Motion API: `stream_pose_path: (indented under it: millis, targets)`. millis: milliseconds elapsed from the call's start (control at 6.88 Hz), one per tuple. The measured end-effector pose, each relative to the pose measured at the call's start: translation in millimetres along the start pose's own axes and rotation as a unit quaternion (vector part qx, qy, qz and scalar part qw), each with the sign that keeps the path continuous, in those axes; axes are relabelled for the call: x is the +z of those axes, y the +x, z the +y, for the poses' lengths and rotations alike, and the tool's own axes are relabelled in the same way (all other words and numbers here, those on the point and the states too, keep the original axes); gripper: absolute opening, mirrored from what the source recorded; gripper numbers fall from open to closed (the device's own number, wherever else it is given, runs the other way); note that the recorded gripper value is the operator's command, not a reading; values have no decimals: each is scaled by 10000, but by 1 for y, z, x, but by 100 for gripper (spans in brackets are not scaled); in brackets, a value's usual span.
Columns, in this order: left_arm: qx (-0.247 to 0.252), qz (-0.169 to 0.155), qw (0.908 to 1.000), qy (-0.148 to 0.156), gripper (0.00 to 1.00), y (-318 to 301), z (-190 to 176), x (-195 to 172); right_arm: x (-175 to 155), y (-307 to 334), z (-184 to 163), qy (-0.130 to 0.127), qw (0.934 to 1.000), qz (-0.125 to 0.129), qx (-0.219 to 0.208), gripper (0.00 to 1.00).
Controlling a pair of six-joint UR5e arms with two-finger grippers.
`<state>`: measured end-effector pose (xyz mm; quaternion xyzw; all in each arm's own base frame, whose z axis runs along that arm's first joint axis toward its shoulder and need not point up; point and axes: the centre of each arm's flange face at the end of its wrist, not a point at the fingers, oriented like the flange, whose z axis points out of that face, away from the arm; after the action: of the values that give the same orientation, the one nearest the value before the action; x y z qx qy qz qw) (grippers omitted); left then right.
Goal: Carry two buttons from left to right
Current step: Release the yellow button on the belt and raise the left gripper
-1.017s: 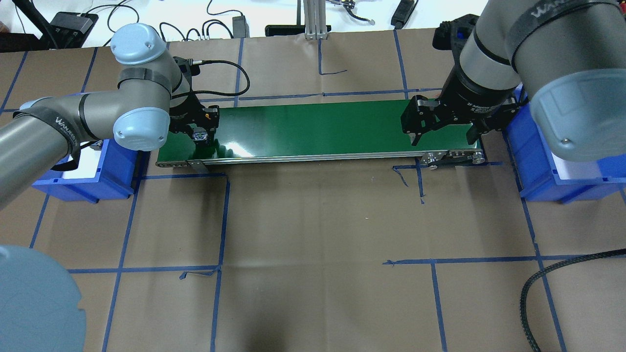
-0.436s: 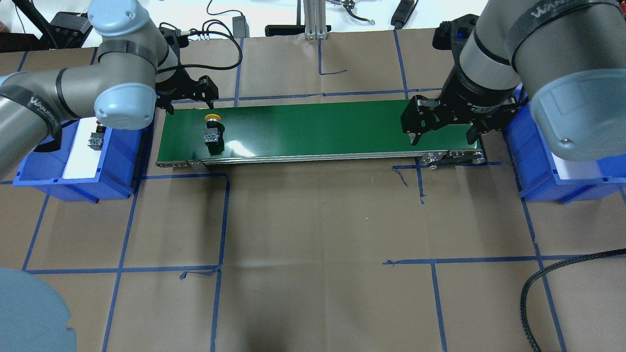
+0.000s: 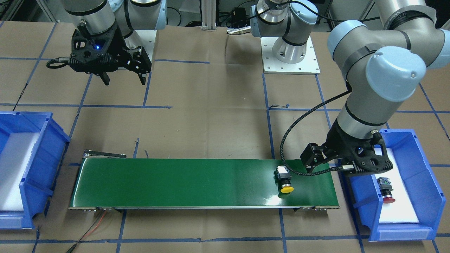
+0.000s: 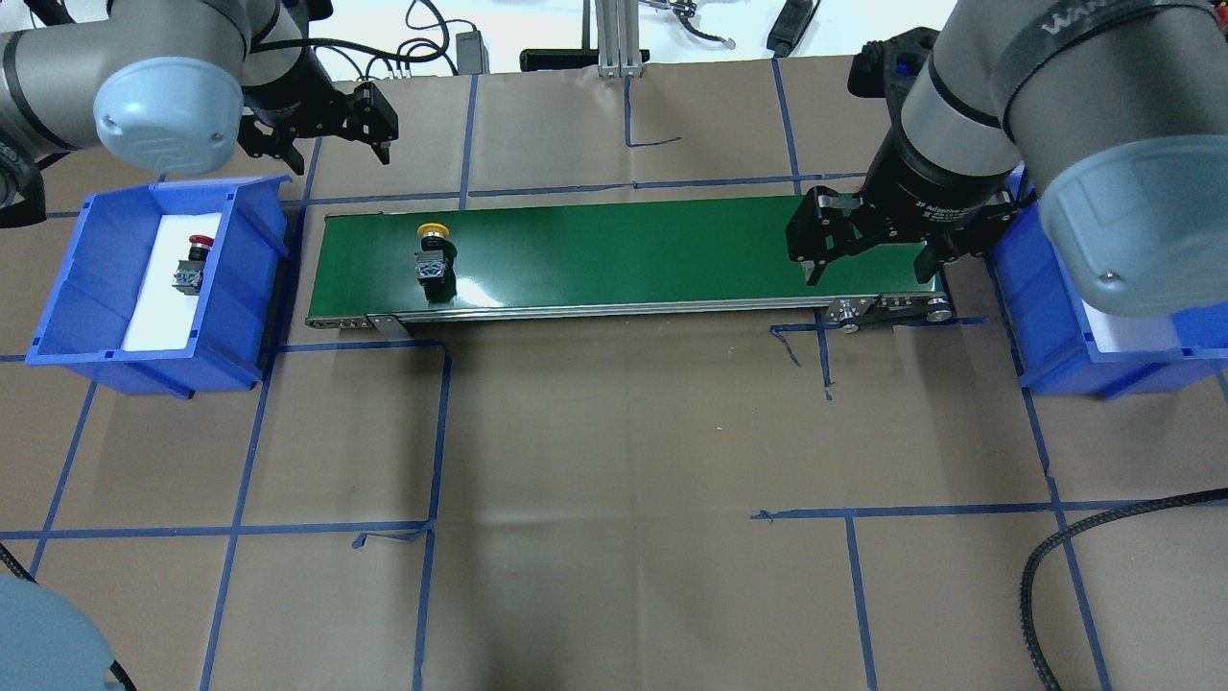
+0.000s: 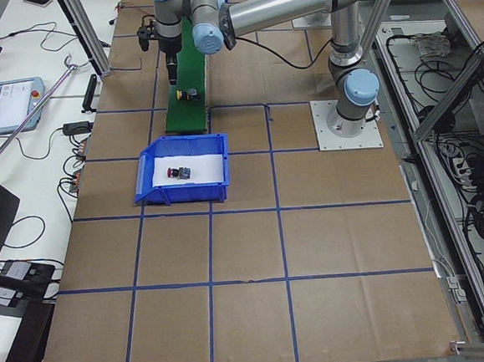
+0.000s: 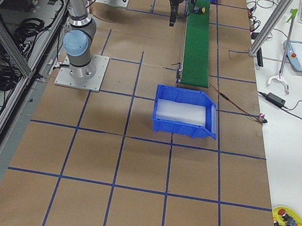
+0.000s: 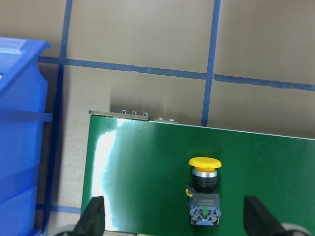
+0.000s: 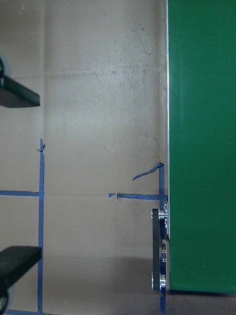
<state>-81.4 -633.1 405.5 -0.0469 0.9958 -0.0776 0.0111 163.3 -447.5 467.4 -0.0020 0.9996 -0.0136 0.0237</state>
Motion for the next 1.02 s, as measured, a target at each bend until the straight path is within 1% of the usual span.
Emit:
stream_pose_path:
  millis: [145,291,726,1017]
  targets:
    - [80,-13,10000,3,100,-9,-4,-6,0,0,0,0,10000,0,1,100]
    - [167,-38,9999,-7,100,-31,-8,-7,0,0,0,0,10000,0,1,100]
    - [509,-116,9985,-153,100,-124,-16,3,-1,0,0,7,10000,-1,1,100]
    - [680,-136,9972,-268,100,-198,-13,14,-1,0,0,14,10000,-1,1,100]
